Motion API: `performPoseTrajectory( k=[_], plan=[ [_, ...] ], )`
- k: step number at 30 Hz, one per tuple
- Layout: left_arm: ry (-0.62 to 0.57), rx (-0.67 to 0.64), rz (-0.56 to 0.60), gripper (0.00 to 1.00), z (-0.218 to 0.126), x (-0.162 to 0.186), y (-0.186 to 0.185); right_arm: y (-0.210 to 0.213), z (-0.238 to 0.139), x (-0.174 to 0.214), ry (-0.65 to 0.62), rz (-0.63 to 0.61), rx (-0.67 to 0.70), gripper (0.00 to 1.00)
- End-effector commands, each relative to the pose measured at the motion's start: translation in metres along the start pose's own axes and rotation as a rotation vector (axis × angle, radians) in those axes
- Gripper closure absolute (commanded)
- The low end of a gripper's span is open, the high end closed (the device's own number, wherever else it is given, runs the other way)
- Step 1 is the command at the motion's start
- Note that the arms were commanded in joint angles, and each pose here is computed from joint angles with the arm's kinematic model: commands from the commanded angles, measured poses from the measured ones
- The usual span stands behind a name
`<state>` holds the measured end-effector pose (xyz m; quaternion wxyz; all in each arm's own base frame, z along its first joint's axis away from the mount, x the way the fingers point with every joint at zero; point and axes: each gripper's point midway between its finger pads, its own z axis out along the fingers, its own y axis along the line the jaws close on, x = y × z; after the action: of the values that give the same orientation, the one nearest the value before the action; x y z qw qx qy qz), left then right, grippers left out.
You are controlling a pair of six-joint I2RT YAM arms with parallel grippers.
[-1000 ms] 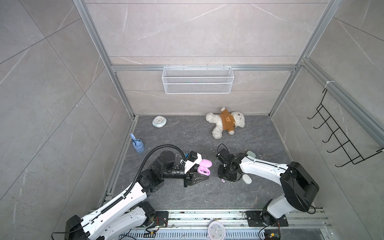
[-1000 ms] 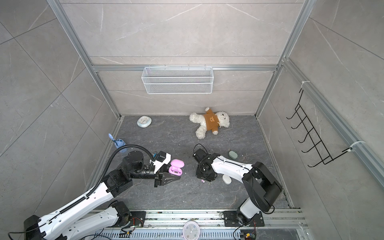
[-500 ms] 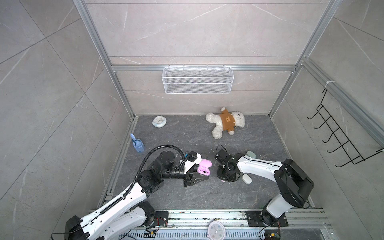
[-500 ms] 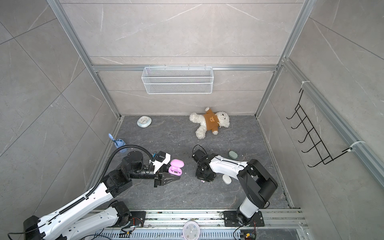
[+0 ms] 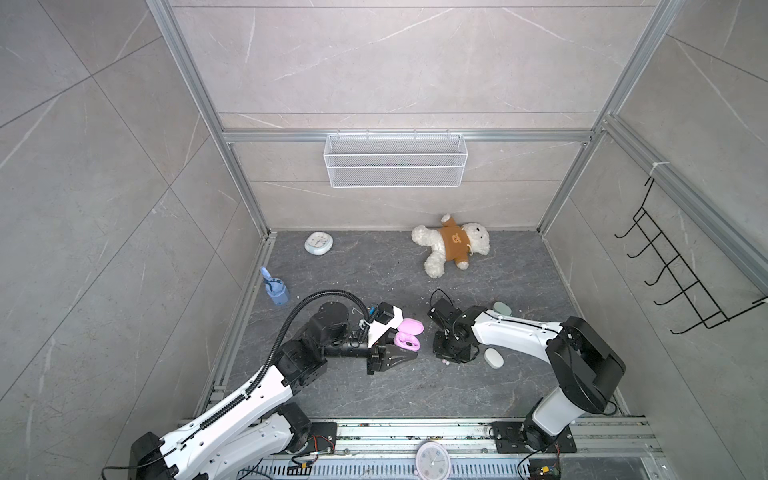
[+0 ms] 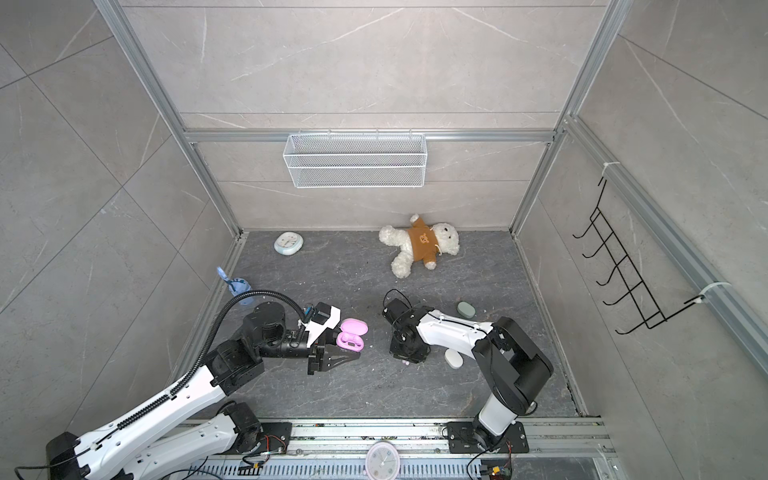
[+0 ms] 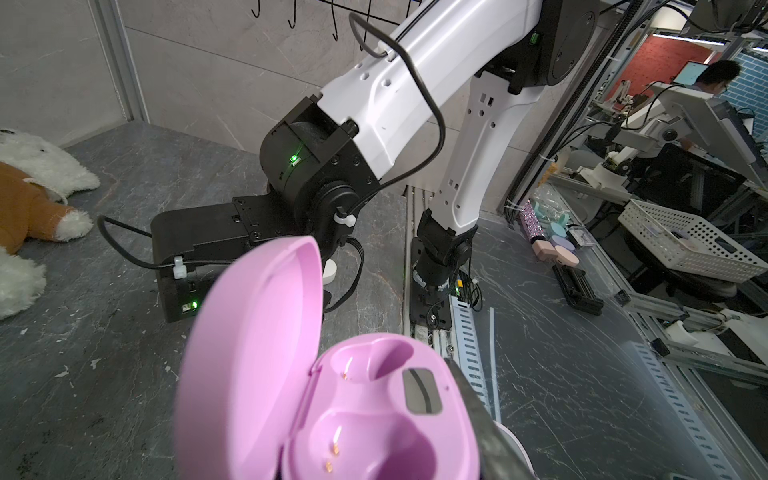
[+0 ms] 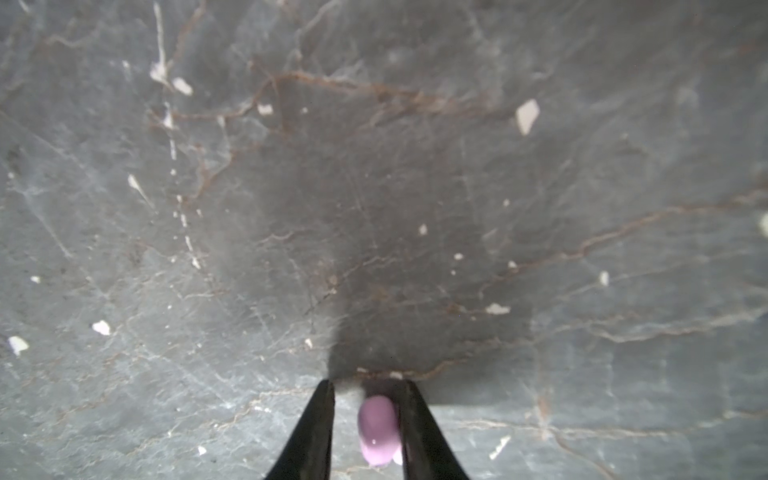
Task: Insert the wireless bluetooth earbuds into the charging case
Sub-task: 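Grasp the pink earbud with the right gripper and lift it toward the case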
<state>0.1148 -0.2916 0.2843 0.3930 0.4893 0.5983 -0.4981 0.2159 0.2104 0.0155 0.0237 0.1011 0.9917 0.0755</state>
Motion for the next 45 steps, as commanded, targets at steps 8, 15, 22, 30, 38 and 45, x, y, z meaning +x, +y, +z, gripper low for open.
performPoseTrajectory(
  k=[8, 15, 22, 30, 38, 45],
  plan=[
    [-0.025, -0.001, 0.036, 0.72, -0.004, -0.011, -0.005, -0.018, 0.009, 0.023, 0.119, -0.044, 0.106, 0.70],
    [-0.026, -0.001, 0.034, 0.73, -0.004, -0.011, -0.004, -0.020, 0.013, 0.026, 0.133, -0.049, 0.117, 0.82],
    [-0.027, -0.007, 0.033, 0.73, -0.004, -0.011, -0.003, -0.017, 0.010, 0.023, 0.110, -0.046, 0.101, 0.87],
    [-0.058, -0.028, 0.022, 0.73, 0.002, -0.012, 0.007, -0.003, -0.031, 0.005, -0.021, -0.030, -0.003, 0.88],
    [-0.143, -0.042, 0.012, 0.74, 0.014, -0.025, 0.026, 0.024, -0.117, -0.014, -0.198, -0.051, -0.243, 0.88],
    [-0.198, -0.011, 0.016, 0.75, 0.018, -0.039, 0.040, 0.045, -0.207, -0.016, -0.316, -0.088, -0.488, 0.88]
  ],
)
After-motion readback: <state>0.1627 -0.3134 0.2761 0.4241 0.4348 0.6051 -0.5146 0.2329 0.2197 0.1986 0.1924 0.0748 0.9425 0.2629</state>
